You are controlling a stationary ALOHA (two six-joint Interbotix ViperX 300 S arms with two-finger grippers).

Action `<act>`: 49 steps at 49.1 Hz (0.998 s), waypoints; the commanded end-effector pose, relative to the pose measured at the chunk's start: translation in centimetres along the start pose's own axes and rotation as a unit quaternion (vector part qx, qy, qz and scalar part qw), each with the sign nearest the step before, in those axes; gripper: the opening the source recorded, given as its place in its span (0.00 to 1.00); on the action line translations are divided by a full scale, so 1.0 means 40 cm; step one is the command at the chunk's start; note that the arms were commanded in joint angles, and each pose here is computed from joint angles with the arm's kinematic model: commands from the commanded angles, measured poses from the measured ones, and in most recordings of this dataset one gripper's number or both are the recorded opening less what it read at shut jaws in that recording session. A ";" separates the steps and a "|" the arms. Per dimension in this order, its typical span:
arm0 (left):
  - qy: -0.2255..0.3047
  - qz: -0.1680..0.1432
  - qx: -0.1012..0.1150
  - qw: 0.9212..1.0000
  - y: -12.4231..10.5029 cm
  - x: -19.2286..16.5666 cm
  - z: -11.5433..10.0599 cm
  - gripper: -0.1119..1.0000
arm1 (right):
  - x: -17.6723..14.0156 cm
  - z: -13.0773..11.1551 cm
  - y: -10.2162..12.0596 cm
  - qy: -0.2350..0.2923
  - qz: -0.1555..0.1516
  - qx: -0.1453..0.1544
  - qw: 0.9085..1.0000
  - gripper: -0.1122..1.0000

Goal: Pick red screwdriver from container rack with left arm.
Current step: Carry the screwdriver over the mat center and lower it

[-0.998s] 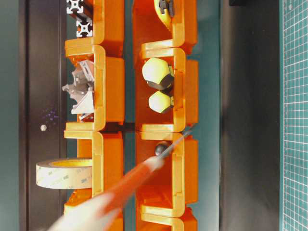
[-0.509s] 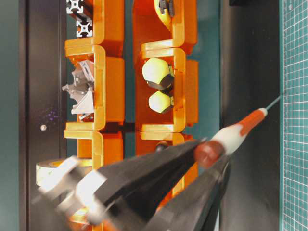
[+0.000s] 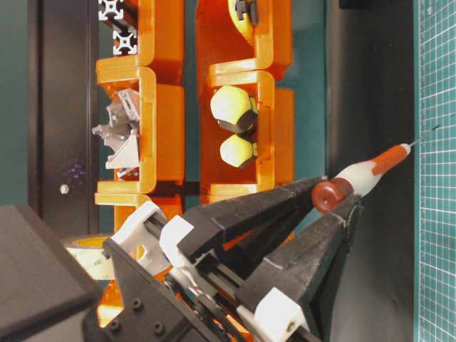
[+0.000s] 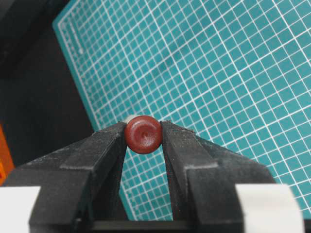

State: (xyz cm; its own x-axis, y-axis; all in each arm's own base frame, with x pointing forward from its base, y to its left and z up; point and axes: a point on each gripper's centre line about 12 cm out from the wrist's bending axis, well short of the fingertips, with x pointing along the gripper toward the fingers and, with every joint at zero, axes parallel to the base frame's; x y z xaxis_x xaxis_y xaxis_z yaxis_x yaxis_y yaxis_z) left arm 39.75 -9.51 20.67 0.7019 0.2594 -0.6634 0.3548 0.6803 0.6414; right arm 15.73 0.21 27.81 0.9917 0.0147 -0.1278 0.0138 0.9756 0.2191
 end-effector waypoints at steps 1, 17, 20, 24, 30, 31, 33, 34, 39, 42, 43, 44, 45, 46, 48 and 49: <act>-0.018 0.008 -0.008 1.000 0.022 -0.017 0.025 0.33 | -0.002 0.033 0.007 -0.013 0.002 0.001 1.000 0.10; -0.028 -0.003 -0.011 1.000 0.007 -0.007 0.028 0.33 | -0.002 0.033 0.006 -0.012 0.001 0.001 1.000 0.10; -0.029 -0.005 -0.018 0.999 0.004 -0.005 0.027 0.33 | -0.002 0.031 0.005 -0.010 -0.001 0.001 1.000 0.10; -0.028 -0.006 -0.037 0.999 0.003 -0.003 0.025 0.33 | -0.002 0.030 0.005 -0.008 -0.001 0.001 1.000 0.10; -0.026 -0.008 -0.066 0.997 0.000 -0.002 0.020 0.37 | -0.001 0.028 0.004 -0.007 -0.002 0.001 1.000 0.10; -0.026 -0.009 -0.070 0.997 -0.001 -0.003 0.018 0.41 | -0.002 0.030 0.004 -0.008 -0.002 0.001 1.000 0.10; -0.026 -0.011 -0.078 0.997 -0.006 -0.002 0.017 0.50 | -0.002 0.029 0.004 -0.007 -0.002 0.001 1.000 0.10; -0.027 -0.014 -0.080 0.996 -0.009 -0.002 0.014 0.55 | -0.002 0.030 0.004 -0.008 -0.002 0.001 1.000 0.10; -0.039 -0.028 -0.094 0.994 -0.028 -0.002 0.011 0.76 | -0.002 0.028 0.004 -0.007 -0.002 0.001 1.000 0.10; -0.049 -0.036 -0.102 0.993 -0.033 -0.006 0.013 0.85 | -0.002 0.028 0.004 -0.007 -0.002 0.001 1.000 0.10; -0.051 -0.037 -0.104 0.993 -0.035 -0.008 0.014 0.86 | -0.002 0.030 0.004 -0.007 -0.002 0.001 1.000 0.10; -0.053 -0.039 -0.107 0.992 -0.037 -0.009 0.015 0.86 | -0.002 0.030 0.004 -0.007 -0.002 0.000 1.000 0.10; -0.053 -0.040 -0.110 0.992 -0.039 -0.010 0.015 0.86 | -0.002 0.029 0.004 -0.007 -0.002 0.000 1.000 0.10; -0.054 -0.041 -0.114 0.991 -0.040 -0.011 0.015 0.86 | -0.002 0.027 0.003 -0.005 -0.002 0.000 1.000 0.10; -0.055 -0.043 -0.123 0.990 -0.043 -0.014 0.018 0.86 | -0.002 0.027 0.003 -0.004 -0.002 0.000 1.000 0.10; -0.055 -0.043 -0.128 0.989 -0.044 -0.016 0.018 0.86 | -0.003 0.028 0.003 -0.004 -0.003 0.000 1.000 0.10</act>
State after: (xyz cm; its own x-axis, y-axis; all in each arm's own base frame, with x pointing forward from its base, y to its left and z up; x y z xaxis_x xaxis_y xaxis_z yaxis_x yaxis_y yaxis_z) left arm 39.28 -10.90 18.65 0.7148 0.1489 -0.6833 0.2827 0.8322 0.4771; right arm 15.66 0.12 27.75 0.9903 0.0092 -0.1384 0.0216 0.9755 0.2188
